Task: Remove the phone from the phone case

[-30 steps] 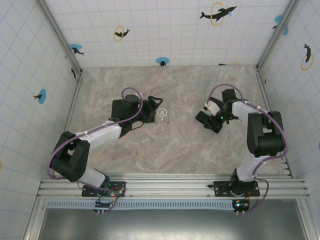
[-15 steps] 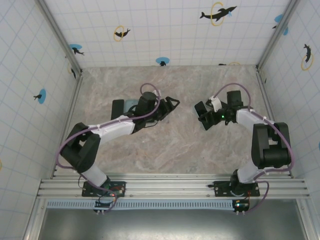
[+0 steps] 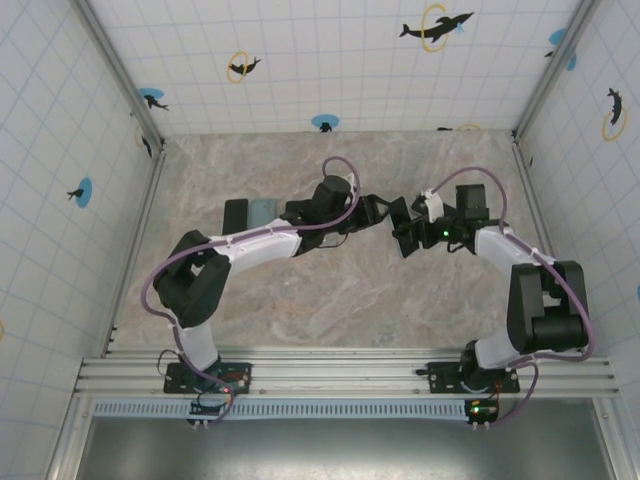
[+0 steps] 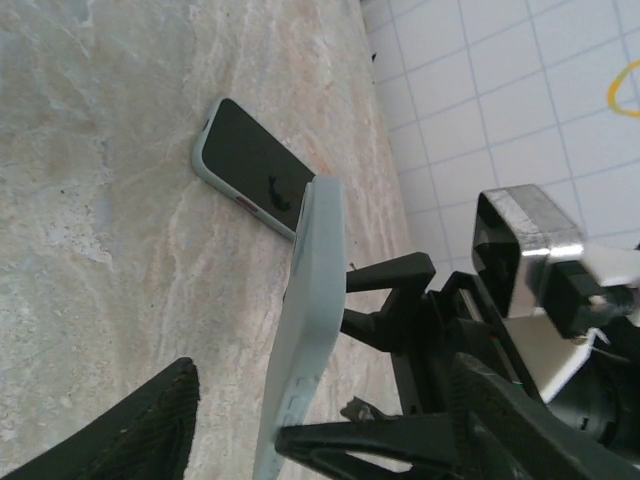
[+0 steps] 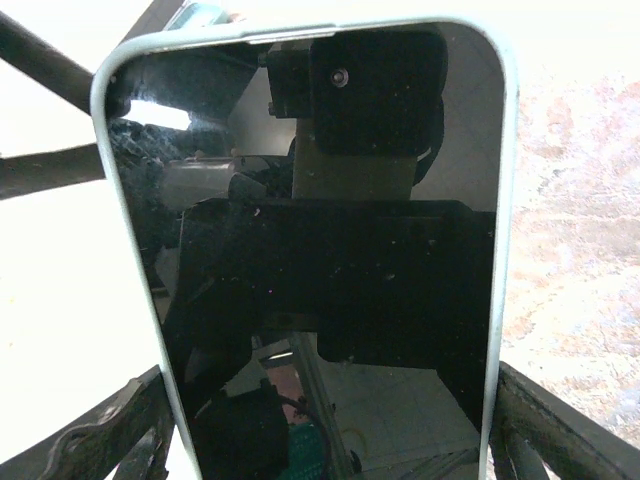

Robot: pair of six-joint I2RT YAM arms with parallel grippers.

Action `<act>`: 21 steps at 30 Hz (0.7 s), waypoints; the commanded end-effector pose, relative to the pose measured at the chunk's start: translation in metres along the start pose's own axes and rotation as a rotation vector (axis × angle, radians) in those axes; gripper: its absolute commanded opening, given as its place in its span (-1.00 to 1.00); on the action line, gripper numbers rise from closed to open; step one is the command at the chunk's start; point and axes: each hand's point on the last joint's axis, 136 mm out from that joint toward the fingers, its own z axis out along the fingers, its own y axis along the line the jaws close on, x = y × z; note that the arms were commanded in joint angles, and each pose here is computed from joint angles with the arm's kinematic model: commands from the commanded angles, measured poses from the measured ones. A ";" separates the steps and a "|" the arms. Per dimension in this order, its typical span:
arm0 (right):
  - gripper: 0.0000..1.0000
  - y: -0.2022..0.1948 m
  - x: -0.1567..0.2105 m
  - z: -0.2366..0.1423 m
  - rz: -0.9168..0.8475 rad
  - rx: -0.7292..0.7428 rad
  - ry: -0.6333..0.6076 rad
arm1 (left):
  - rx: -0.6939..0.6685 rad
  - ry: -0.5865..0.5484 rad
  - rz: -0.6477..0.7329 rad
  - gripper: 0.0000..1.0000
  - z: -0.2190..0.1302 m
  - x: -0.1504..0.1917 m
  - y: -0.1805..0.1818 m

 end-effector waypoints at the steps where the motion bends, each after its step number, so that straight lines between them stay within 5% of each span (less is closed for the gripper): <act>1: -0.09 0.018 -0.026 -0.008 -0.060 -0.044 -0.087 | -0.042 0.028 0.062 0.21 0.009 0.003 0.003; 16: -0.08 0.039 -0.036 -0.003 -0.078 -0.099 -0.099 | -0.022 0.053 0.080 -0.76 0.016 0.001 -0.008; 21: 0.07 0.041 -0.034 -0.001 -0.081 -0.106 -0.097 | -0.009 0.041 0.078 -0.83 0.011 -0.003 -0.014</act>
